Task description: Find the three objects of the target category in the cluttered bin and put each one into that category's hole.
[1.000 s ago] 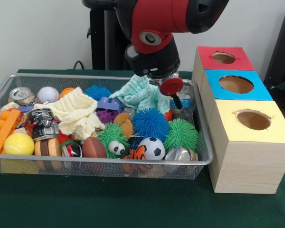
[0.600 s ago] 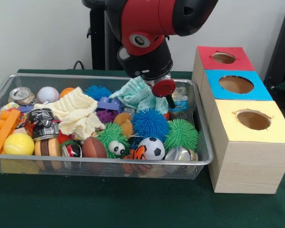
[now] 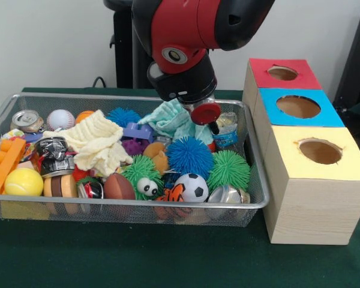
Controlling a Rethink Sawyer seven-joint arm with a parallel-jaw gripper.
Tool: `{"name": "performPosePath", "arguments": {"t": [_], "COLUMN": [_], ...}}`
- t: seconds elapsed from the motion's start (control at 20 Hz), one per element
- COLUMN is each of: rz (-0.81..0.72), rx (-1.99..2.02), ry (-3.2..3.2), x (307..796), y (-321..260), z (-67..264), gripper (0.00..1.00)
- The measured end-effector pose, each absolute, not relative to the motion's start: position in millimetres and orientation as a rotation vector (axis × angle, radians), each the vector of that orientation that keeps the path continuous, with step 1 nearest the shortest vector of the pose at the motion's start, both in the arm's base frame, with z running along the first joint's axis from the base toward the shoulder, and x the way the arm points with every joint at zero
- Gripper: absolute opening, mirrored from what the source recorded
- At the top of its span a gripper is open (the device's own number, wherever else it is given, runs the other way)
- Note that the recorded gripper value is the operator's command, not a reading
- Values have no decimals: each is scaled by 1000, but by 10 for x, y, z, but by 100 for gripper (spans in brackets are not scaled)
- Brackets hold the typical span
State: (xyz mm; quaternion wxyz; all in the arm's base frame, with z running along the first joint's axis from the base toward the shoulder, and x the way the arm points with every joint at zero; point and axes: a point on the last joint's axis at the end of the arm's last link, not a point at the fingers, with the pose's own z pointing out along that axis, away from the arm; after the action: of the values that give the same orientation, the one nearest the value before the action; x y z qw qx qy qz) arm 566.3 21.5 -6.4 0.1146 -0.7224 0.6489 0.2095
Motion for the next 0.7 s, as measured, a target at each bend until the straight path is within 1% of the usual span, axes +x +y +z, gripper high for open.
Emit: {"name": "performPosePath", "arguments": {"t": [0.5, 0.55, 0.7], "rz": [614, 613, 612], "rx": [-2117, -2117, -2117], "ry": [1903, 1902, 1902], "x": [5663, 5665, 5667], "y": [214, 216, 214], "z": [-65, -65, -63], "gripper": [0, 100, 100]}}
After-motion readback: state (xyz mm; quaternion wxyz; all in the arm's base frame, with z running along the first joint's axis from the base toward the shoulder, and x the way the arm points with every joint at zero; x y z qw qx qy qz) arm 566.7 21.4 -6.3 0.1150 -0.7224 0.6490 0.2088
